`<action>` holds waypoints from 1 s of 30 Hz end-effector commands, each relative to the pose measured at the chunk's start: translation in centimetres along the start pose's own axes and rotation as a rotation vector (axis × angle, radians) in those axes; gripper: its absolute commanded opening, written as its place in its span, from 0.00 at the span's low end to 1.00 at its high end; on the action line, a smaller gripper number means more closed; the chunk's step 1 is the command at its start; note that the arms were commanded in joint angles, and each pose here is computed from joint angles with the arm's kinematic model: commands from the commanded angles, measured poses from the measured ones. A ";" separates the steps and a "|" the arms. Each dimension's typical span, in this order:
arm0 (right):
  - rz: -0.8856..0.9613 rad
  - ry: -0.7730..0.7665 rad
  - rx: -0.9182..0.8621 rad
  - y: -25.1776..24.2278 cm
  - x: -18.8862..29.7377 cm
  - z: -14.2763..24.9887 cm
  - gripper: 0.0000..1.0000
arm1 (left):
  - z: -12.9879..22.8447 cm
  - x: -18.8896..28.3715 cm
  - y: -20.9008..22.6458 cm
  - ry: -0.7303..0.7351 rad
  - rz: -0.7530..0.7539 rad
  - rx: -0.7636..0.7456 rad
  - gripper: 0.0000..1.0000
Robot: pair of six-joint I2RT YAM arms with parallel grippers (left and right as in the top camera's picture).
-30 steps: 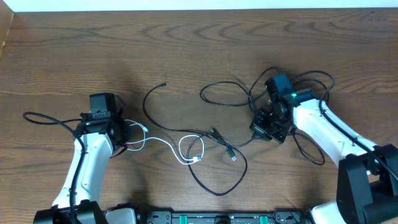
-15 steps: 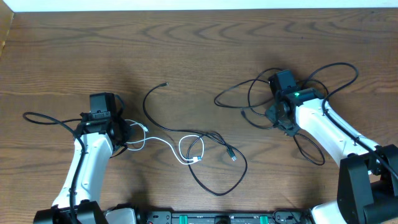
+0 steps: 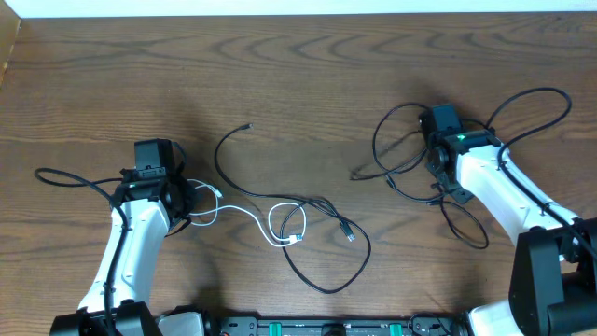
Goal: Untangle cables
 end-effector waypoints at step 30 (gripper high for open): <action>-0.967 0.416 1.076 6.8 15.1 8.7 0.99 | 0.9 0.3 -2.6 0.148 0.367 -0.153 0.09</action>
Point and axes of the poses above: each gripper's point midway between its finger pads, its own x axis back along the fingers, its own y axis along the line the jaws close on, z = x × y, the point moved 10 cm from there along x, back along the fingers, and after that the axes turned 2 degrees about -x, right-handed, at the moved point
